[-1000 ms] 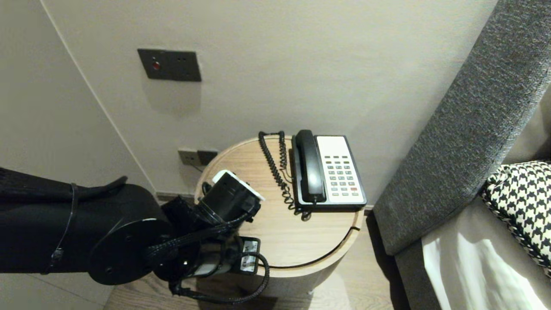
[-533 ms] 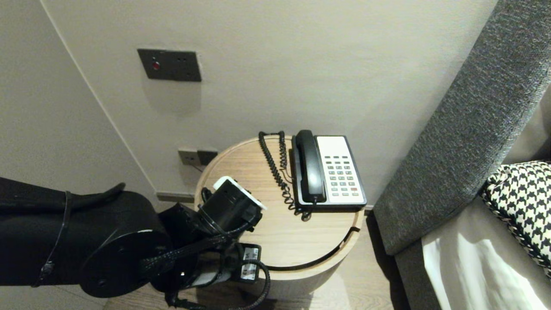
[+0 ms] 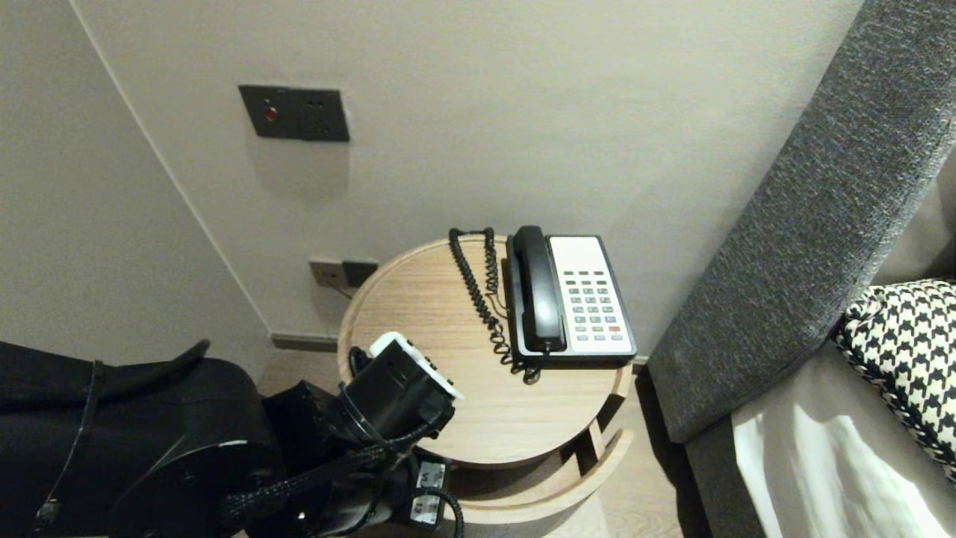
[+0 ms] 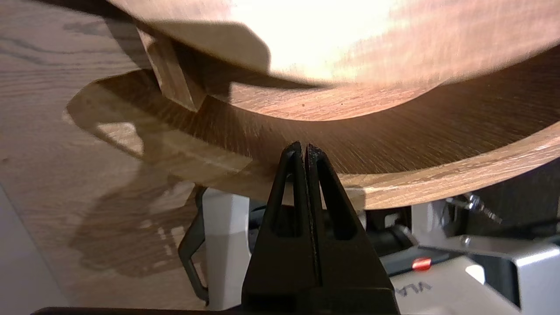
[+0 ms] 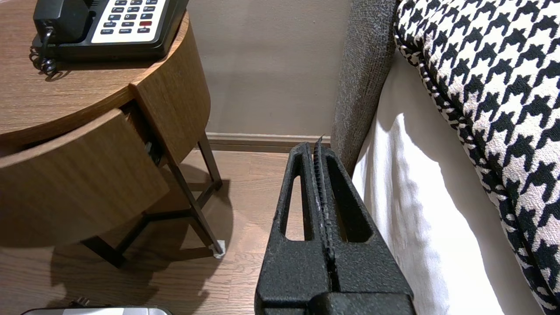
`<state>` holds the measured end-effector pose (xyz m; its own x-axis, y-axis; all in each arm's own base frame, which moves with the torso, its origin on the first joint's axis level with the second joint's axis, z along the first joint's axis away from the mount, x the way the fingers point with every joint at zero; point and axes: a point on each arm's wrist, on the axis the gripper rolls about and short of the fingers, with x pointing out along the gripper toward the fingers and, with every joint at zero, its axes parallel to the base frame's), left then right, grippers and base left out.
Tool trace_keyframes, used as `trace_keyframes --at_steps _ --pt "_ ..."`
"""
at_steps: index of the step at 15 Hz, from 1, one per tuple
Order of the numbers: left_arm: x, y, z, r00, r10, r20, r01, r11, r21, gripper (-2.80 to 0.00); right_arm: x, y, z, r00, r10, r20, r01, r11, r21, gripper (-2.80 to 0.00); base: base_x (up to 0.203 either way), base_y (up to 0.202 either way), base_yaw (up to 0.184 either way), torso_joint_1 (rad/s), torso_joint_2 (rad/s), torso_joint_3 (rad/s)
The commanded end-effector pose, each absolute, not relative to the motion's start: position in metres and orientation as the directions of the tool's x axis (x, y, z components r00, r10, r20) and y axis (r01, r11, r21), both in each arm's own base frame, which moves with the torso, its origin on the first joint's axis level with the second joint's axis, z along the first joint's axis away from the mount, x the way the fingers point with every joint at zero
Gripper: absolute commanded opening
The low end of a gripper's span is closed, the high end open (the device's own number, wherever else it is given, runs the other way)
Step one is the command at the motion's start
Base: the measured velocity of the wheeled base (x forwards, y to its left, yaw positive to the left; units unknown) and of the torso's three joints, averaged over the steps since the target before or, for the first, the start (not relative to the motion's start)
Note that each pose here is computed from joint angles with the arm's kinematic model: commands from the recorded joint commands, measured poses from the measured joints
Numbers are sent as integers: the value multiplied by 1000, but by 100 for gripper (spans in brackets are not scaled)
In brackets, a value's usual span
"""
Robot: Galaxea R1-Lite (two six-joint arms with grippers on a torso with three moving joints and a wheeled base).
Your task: Open the nightstand drawer
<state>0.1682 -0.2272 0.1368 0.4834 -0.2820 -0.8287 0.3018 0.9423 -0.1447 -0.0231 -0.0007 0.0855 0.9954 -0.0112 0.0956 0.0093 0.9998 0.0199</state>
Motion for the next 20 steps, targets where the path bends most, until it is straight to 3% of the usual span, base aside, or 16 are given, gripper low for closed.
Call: trace_keyframes --at_steps 1,20 --pt "157 -226 131 461 -276 -843 326 937 -129 -280 -20 -1 74 998 -11 55 10 1000 19 -280 0 0 0 0 0 0" --pt "96 -206 109 324 -285 -902 450 885 -118 -280 -20 -1 74 998 -11 55 10 1000 19 -280 0 0 0 0 0 0"
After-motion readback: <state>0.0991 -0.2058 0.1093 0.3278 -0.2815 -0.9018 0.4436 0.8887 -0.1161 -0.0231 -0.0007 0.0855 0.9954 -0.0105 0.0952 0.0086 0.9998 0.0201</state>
